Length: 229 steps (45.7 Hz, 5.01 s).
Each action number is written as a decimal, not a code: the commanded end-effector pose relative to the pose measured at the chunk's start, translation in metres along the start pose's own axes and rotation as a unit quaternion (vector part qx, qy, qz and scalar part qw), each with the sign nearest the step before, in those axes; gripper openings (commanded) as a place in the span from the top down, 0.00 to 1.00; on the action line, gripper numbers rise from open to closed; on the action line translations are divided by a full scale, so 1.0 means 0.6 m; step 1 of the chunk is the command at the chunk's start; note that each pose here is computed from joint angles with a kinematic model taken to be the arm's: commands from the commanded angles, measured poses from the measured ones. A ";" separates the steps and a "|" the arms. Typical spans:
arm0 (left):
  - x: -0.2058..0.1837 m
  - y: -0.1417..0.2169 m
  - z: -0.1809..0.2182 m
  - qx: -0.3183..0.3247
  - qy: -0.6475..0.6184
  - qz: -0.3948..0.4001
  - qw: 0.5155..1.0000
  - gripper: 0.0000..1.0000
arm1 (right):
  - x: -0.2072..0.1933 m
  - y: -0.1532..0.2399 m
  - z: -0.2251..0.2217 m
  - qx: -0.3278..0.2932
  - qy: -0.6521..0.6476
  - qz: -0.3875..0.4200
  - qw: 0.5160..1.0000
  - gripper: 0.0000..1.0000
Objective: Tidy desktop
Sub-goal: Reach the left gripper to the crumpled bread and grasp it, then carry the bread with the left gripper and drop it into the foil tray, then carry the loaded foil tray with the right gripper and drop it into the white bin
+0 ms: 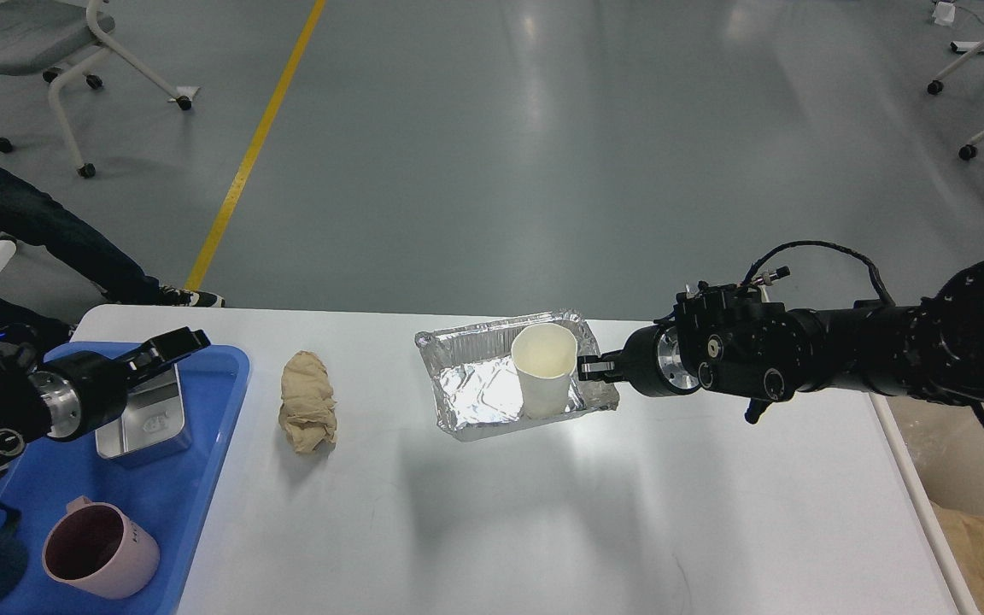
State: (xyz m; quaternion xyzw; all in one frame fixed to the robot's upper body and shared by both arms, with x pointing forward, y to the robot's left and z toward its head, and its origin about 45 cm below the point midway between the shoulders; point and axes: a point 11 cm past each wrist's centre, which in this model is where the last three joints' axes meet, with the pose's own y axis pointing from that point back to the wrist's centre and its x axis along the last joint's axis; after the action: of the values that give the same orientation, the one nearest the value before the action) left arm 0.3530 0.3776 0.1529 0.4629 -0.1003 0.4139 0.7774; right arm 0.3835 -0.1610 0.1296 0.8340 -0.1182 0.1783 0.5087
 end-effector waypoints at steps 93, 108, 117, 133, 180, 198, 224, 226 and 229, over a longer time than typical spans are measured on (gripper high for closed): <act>0.043 0.159 0.022 -0.025 -0.070 -0.053 0.996 0.96 | -0.006 -0.002 0.015 -0.001 -0.007 0.006 1.000 1.00; 0.035 0.201 0.051 -0.048 -0.075 -0.059 0.994 0.96 | -0.005 -0.001 0.015 -0.002 -0.006 0.006 1.000 1.00; 0.033 0.165 0.143 -0.118 -0.099 -0.064 0.986 0.96 | -0.005 -0.001 0.016 -0.002 -0.005 0.006 1.000 1.00; -0.028 0.044 0.346 -0.240 -0.154 -0.107 0.953 0.96 | -0.006 0.000 0.020 -0.002 -0.010 0.007 1.000 1.00; -0.152 -0.069 0.349 -0.218 -0.143 -0.162 0.952 0.39 | 0.004 0.004 0.010 0.016 -0.026 0.019 0.999 1.00; -0.146 -0.063 0.344 -0.220 -0.106 -0.165 0.955 0.08 | 0.017 0.017 0.026 0.014 -0.041 0.033 0.998 1.00; 0.027 -0.007 0.244 -0.214 0.085 -0.029 0.973 0.07 | 0.023 0.060 0.112 0.005 -0.128 0.072 0.989 1.00; 0.038 -0.001 0.225 -0.212 0.105 -0.015 0.972 0.07 | 0.019 0.064 0.124 0.001 -0.138 0.075 0.988 1.00; 0.046 0.007 0.200 -0.210 0.139 0.002 0.968 0.07 | 0.014 0.075 0.148 -0.007 -0.153 0.081 0.985 1.00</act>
State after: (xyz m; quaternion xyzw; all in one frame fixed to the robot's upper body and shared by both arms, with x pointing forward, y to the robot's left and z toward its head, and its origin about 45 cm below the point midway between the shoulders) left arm 0.3999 0.2678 0.2395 0.2492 -0.1055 0.3994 0.8760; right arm 0.3936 -0.2389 0.1359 0.8412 -0.2410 0.1063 0.4723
